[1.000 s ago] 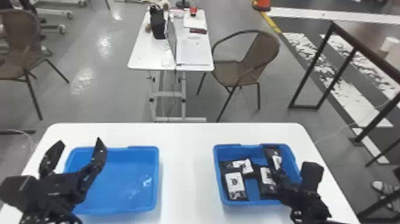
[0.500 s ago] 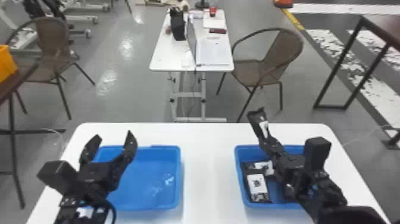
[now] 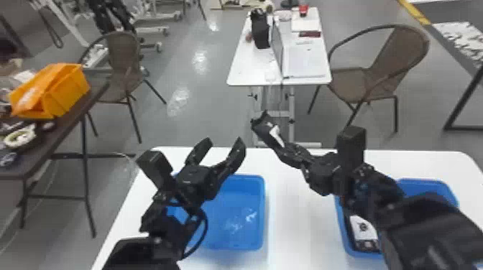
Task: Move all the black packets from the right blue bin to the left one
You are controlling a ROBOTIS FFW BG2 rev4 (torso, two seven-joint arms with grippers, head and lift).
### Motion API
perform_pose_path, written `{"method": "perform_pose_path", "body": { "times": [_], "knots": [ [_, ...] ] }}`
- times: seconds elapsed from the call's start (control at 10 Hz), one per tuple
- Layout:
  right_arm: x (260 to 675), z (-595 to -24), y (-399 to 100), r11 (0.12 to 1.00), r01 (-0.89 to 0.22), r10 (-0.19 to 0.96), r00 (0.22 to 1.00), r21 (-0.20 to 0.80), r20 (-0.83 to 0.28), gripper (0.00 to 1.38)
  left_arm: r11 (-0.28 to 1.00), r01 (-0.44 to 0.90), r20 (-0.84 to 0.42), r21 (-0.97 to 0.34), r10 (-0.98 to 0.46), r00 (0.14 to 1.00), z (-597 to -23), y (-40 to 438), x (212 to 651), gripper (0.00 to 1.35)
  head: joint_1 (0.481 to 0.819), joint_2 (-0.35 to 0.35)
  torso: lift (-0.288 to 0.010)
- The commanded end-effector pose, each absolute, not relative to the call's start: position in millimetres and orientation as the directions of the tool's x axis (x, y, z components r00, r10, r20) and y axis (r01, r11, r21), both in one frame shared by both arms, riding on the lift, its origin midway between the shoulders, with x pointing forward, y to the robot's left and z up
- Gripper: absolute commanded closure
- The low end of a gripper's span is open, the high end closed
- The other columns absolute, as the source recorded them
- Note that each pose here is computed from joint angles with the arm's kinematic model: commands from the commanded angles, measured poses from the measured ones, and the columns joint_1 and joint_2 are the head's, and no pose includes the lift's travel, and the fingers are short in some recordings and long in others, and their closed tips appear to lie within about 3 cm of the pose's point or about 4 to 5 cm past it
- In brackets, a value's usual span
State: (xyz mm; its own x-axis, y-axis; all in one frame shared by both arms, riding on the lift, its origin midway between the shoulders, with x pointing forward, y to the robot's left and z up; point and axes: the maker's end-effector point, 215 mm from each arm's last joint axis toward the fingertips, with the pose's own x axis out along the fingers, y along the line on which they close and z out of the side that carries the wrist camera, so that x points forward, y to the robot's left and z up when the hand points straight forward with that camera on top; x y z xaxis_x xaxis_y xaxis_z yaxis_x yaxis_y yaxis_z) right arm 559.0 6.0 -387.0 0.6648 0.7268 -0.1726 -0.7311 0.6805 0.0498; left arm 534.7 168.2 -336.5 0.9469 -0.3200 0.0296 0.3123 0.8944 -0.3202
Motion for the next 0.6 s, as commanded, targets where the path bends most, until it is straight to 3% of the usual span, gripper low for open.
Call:
{"method": "perform_pose_path", "body": {
  "times": [0.0, 0.2, 0.5],
  "knots": [
    [549, -383, 39, 0.622, -0.781, 0.778, 0.606, 0.061, -0.169, 1.13, 0.876, 0.342, 0.008, -0.34, -0.361, 0.933, -336, 155, 542, 0.21, 0.695, 0.172, 0.0],
    [542, -373, 64, 0.566, -0.824, 0.817, 0.554, 0.038, -0.163, 1.13, 0.873, 0.333, -0.004, -0.357, -0.358, 0.934, -341, 153, 542, 0.21, 0.695, 0.193, 0.0],
    [538, -372, 71, 0.551, -0.834, 0.826, 0.539, 0.031, -0.168, 1.13, 0.872, 0.326, -0.012, -0.365, -0.355, 0.935, -346, 156, 542, 0.21, 0.695, 0.223, 0.0]
  ]
}}
